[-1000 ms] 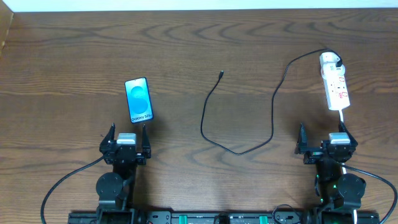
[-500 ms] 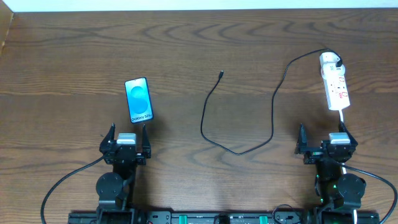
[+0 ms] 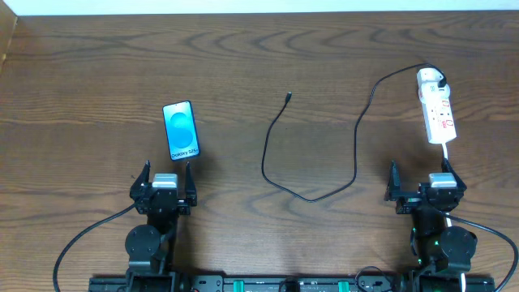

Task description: Plug charger to phone and switch on socket

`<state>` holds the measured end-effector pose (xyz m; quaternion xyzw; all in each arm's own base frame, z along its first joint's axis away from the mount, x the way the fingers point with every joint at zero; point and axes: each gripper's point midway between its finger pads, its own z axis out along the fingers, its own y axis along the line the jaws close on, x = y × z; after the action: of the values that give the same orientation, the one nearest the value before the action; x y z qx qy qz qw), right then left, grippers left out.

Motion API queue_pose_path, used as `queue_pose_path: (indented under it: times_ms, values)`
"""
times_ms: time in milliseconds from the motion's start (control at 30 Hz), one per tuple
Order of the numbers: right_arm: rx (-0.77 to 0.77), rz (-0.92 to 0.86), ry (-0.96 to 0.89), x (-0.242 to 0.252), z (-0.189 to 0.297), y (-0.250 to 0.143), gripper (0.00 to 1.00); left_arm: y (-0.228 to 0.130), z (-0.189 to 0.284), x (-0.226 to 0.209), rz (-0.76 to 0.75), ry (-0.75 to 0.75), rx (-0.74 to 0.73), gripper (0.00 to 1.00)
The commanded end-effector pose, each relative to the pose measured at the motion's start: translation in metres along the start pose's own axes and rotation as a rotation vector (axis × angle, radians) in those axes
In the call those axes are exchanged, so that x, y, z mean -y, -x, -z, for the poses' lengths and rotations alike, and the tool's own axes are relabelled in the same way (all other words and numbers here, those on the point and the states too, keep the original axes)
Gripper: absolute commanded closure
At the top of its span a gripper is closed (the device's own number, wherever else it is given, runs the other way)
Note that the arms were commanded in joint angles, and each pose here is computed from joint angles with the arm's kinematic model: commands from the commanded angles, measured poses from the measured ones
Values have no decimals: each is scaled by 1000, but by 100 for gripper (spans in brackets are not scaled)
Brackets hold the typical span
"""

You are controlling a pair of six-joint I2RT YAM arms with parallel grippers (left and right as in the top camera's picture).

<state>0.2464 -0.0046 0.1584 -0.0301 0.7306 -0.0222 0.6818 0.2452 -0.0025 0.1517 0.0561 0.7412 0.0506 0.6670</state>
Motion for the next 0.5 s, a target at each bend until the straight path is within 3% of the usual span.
queue_pose_path:
  times_ms: [0, 467]
  values:
    - [0, -12, 2, -1, 0, 0, 1, -16, 0, -1, -16, 13, -56, 20]
    - [0, -12, 2, -1, 0, 0, 1, -7, 1, 1, 43, -4, -38, 19]
